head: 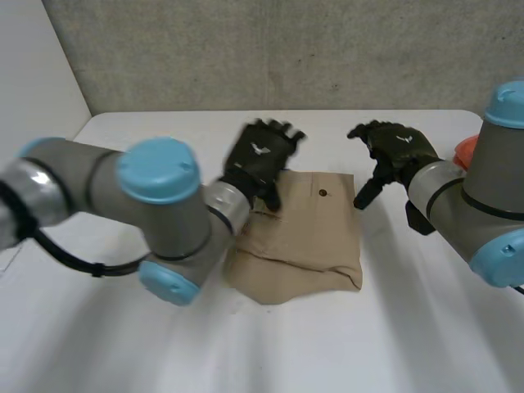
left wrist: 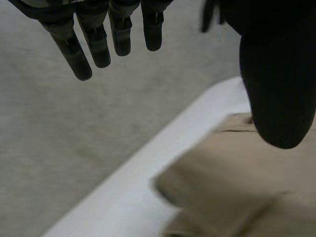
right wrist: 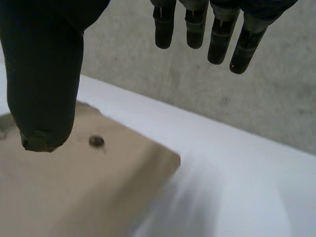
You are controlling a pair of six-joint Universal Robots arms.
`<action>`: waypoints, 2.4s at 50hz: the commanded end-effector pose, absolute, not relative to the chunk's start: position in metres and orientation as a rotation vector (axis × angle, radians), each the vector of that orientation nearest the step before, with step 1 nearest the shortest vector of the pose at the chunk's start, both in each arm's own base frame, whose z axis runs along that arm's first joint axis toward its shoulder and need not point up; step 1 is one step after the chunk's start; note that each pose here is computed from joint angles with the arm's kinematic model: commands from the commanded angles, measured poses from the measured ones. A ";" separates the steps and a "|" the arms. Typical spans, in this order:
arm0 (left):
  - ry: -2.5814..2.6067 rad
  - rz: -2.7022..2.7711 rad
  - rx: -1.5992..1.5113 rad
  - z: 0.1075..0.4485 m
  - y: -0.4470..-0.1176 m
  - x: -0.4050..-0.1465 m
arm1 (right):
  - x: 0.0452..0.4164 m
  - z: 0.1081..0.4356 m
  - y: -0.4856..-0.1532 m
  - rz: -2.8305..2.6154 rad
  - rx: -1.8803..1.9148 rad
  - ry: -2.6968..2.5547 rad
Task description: Fold the laundry.
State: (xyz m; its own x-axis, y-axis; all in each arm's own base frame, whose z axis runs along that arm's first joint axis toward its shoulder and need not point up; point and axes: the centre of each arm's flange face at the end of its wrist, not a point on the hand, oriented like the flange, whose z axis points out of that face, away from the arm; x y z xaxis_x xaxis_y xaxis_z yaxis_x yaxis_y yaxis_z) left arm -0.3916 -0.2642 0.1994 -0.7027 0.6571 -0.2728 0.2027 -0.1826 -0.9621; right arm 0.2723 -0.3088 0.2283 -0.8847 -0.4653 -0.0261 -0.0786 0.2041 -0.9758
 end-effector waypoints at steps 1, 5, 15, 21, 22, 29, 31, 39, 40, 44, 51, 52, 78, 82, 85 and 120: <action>-1.800 1.784 -1.098 0.157 -0.261 -0.418 | 0.278 0.190 -0.308 -1.604 -0.569 2.266; -1.938 1.712 -1.118 0.135 -0.266 -0.411 | 0.282 0.174 -0.311 -1.557 -0.589 2.280; -2.167 1.692 -1.238 0.116 -0.266 -0.384 | 0.303 0.142 -0.305 -1.525 -0.799 2.302; -2.172 1.687 -1.295 0.119 -0.260 -0.380 | 0.305 0.126 -0.304 -1.530 -0.953 2.323; -2.176 1.685 -1.297 0.118 -0.261 -0.379 | 0.305 0.123 -0.306 -1.538 -0.979 2.329; -2.181 1.731 -1.317 0.126 -0.262 -0.377 | 0.302 0.132 -0.310 -1.597 -1.006 2.340; -2.149 1.775 -1.288 0.140 -0.265 -0.379 | 0.300 0.138 -0.311 -1.618 -0.997 2.336; -1.975 1.898 -1.147 0.211 -0.262 -0.378 | 0.293 0.187 -0.293 -1.844 -0.924 2.226; -1.923 1.905 -1.109 0.228 -0.259 -0.378 | 0.291 0.188 -0.289 -1.862 -0.916 2.221; -1.780 1.853 -1.071 0.263 -0.250 -0.374 | 0.289 0.194 -0.264 -1.907 -0.922 2.153; -1.706 1.643 -1.085 0.290 -0.241 -0.357 | 0.295 0.166 -0.211 -1.811 -1.007 2.114; -1.703 1.612 -1.078 0.293 -0.242 -0.354 | 0.296 0.163 -0.207 -1.805 -1.016 2.107; -1.699 1.546 -1.076 0.292 -0.237 -0.355 | 0.327 0.100 -0.221 -1.891 -1.170 1.996; -1.701 1.544 -1.076 0.292 -0.237 -0.355 | 0.332 0.099 -0.229 -1.908 -1.162 1.983; -1.699 1.546 -1.076 0.292 -0.237 -0.355 | 0.336 0.099 -0.234 -1.922 -1.153 1.971; -1.720 1.533 -1.072 0.290 -0.234 -0.350 | 0.196 0.167 -0.397 -2.214 -1.361 1.741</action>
